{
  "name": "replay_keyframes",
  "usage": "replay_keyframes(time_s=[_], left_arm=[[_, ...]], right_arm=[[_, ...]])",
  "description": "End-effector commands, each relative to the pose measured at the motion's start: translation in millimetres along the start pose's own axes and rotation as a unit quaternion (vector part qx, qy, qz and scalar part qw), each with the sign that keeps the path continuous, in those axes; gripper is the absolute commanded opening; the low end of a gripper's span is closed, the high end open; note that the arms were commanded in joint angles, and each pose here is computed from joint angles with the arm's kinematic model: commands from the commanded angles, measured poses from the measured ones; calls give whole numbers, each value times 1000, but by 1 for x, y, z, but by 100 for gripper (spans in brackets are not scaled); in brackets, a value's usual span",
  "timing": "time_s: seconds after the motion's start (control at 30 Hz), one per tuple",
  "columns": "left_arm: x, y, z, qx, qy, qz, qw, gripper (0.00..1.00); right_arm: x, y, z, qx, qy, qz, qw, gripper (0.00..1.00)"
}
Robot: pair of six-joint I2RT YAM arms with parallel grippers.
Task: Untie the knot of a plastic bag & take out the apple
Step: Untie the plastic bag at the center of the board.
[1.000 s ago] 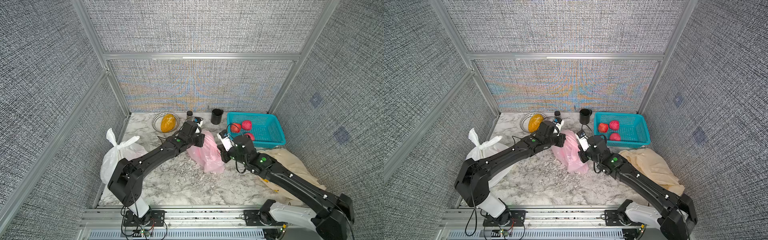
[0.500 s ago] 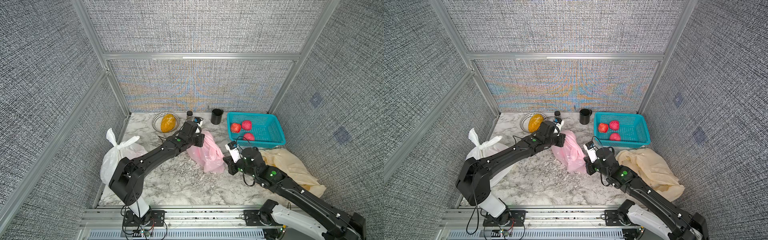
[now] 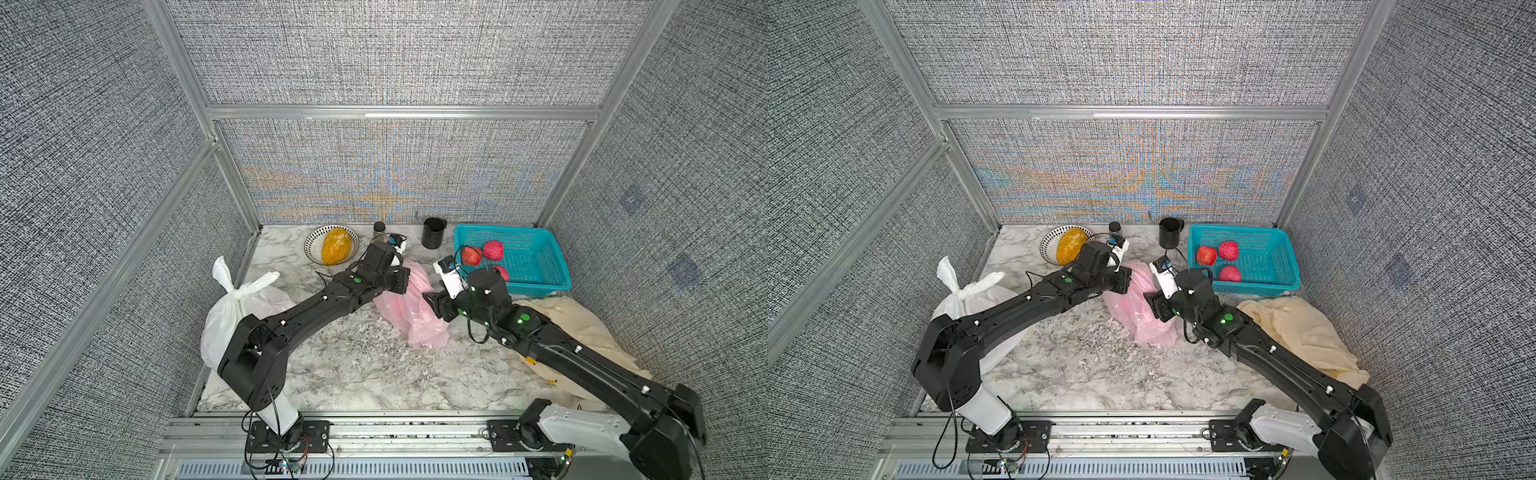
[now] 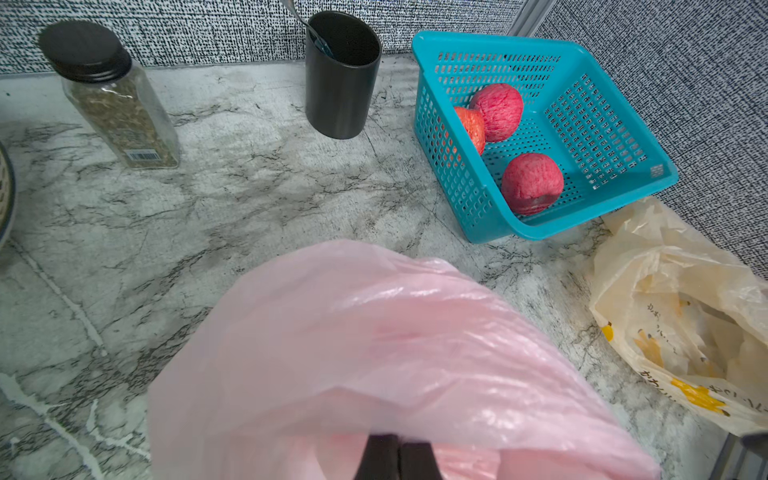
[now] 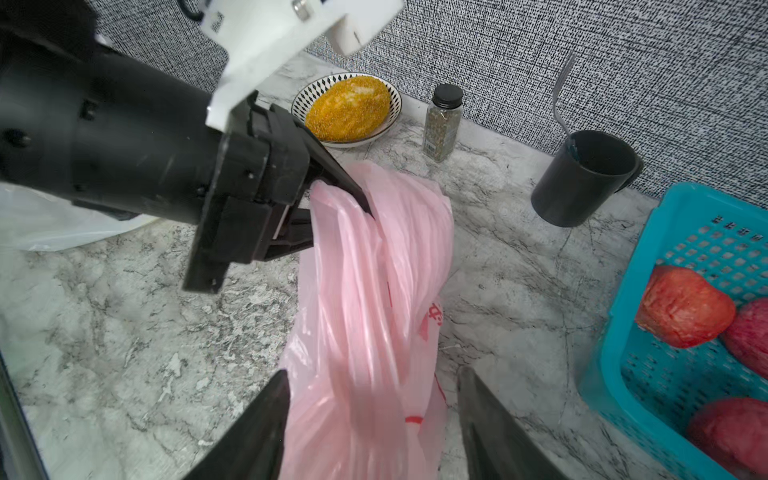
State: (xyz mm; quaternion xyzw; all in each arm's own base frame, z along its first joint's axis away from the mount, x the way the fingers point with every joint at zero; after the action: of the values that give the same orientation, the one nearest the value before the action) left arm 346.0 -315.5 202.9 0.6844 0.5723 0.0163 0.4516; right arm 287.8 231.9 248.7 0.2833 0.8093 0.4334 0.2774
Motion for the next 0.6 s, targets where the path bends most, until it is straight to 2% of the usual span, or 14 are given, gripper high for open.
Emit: replay_keyframes(time_s=[0.0, 0.23, 0.3, 0.37, 0.47, 0.5, 0.57], left_arm=[[-6, 6, -2, -11, -13, 4, 1000, 0], [-5, 6, -3, -13, -12, 2, 1000, 0], [-5, 5, -3, -13, -11, 2, 1000, 0], [-5, 6, -3, -13, -11, 3, 1000, 0], [-4, 6, -3, -13, -10, 2, 1000, 0], [-3, 5, -2, -12, -9, 1, 1000, 0], [-3, 4, -1, -11, -10, 1, 1000, 0]], right_arm=[[-6, 17, 9, -21, -12, -29, 999, 65], [-8, 12, 26, -1, -19, -44, 999, 62], [-7, 8, 29, 7, -18, -45, 999, 51], [-8, 7, 27, 10, -22, -41, 999, 26], [-10, 11, 18, -1, -27, -36, 999, 4], [-11, 11, 14, -5, -29, -33, 999, 0], [-11, 13, 6, -13, -31, -26, 999, 0]])
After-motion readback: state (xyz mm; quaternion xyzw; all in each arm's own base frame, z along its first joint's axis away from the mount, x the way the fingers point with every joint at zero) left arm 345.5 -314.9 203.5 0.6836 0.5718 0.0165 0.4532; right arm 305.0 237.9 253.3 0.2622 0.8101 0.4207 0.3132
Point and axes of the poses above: each gripper's point midway between its finger pads, its own z axis out along the fingers, its own x axis along the line the jaws close on, y = z × x, the point moved 2 cm from there along -z, back along the fingers, and after that the axes turned 14 degrees about -z, right-handed, at the moved point
